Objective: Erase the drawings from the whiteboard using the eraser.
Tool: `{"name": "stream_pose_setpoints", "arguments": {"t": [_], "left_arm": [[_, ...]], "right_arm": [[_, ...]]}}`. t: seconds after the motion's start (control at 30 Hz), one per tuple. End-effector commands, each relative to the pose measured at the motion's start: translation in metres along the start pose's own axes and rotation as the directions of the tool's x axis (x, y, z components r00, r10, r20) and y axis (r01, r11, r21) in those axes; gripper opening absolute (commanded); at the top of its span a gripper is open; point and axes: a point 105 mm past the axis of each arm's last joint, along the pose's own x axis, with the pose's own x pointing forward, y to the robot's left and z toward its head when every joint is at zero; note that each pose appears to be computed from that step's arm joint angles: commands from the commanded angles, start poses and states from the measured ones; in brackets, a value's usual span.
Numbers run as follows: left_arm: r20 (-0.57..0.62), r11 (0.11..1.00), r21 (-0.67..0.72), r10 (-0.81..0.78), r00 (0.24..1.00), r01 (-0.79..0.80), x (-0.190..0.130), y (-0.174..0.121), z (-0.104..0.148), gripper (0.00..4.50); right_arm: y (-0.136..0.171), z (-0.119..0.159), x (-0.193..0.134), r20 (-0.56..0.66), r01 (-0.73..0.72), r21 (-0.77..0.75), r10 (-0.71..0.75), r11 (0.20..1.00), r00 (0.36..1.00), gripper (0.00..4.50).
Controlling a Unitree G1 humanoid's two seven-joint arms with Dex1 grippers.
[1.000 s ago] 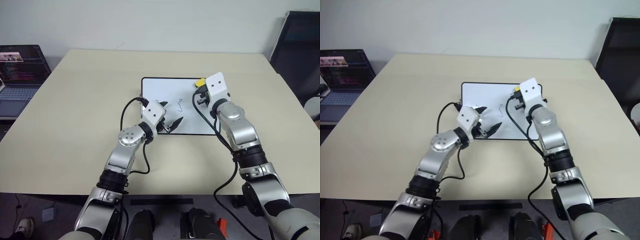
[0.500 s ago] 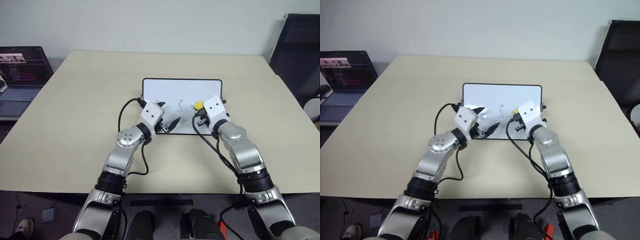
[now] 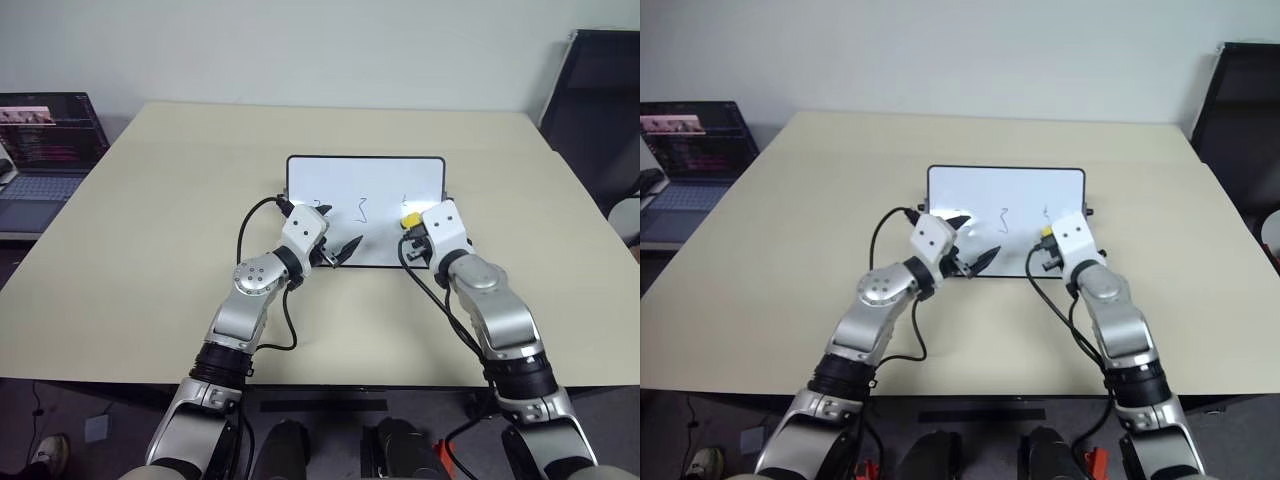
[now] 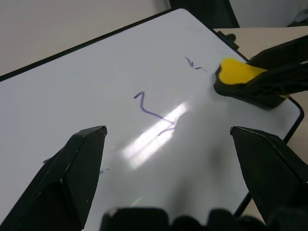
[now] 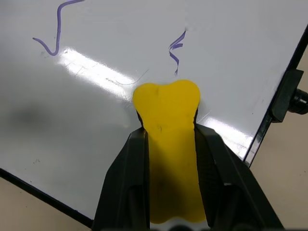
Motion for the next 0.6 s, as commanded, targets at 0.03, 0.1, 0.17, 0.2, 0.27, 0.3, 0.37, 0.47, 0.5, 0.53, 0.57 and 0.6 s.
{"name": "stream_pose_setpoints", "arguments": {"t": [0.03, 0.1, 0.17, 0.2, 0.27, 0.3, 0.37, 0.47, 0.5, 0.53, 0.57, 0.6], "left_arm": [[0.053, 1.0, 0.027, 0.002, 0.999, -0.003, 0.003, 0.003, 0.017, 4.5], [0.052, 1.0, 0.029, 0.003, 0.999, -0.005, 0.003, 0.004, 0.017, 4.5], [0.052, 0.999, 0.029, 0.011, 0.999, -0.012, 0.002, 0.005, 0.017, 4.5], [0.051, 0.999, 0.029, 0.015, 0.999, -0.017, 0.001, 0.006, 0.016, 4.5], [0.048, 0.999, 0.03, 0.023, 0.999, -0.024, 0.0, 0.007, 0.016, 4.5], [0.047, 0.999, 0.03, 0.026, 0.999, -0.027, -0.001, 0.007, 0.015, 4.5], [0.045, 0.999, 0.03, 0.033, 0.998, -0.035, -0.003, 0.008, 0.015, 4.5], [0.043, 0.999, 0.03, 0.042, 0.998, -0.043, -0.005, 0.009, 0.014, 4.5], [0.043, 0.999, 0.029, 0.044, 0.998, -0.046, -0.005, 0.009, 0.014, 4.5], [0.043, 0.998, 0.029, 0.046, 0.998, -0.047, -0.006, 0.009, 0.014, 4.5], [0.042, 0.998, 0.029, 0.047, 0.998, -0.048, -0.006, 0.009, 0.014, 4.5], [0.042, 0.998, 0.03, 0.047, 0.998, -0.048, -0.006, 0.009, 0.014, 4.5]], "right_arm": [[-0.011, 0.034, 0.012, 0.11, 0.045, 0.001, -0.044, 0.999, 0.993, 0.95], [-0.012, 0.043, 0.019, 0.132, 0.042, -0.005, -0.041, 0.999, 0.99, 0.95], [-0.013, 0.05, 0.026, 0.148, 0.044, -0.007, -0.043, 0.999, 0.988, 0.95], [-0.014, 0.053, 0.028, 0.155, 0.045, -0.01, -0.043, 0.999, 0.987, 0.95], [-0.014, 0.057, 0.032, 0.161, 0.044, -0.013, -0.041, 0.999, 0.986, 0.95], [-0.013, 0.057, 0.033, 0.162, 0.042, -0.015, -0.039, 0.999, 0.986, 0.95], [-0.01, 0.055, 0.034, 0.152, 0.03, -0.022, -0.027, 0.999, 0.988, 0.95], [-0.004, 0.041, 0.033, 0.1, 0.007, -0.035, -0.004, 0.999, 0.995, 0.95], [-0.001, 0.031, 0.031, 0.069, -0.004, -0.047, 0.008, 0.999, 0.998, 0.95], [0.001, 0.025, 0.029, 0.048, -0.012, -0.055, 0.015, 0.998, 0.999, 0.95], [0.002, 0.02, 0.027, 0.031, -0.02, -0.062, 0.022, 0.998, 0.999, 0.95], [0.003, 0.013, 0.024, 0.011, -0.024, -0.066, 0.025, 0.998, 1.0, 0.95]]}}
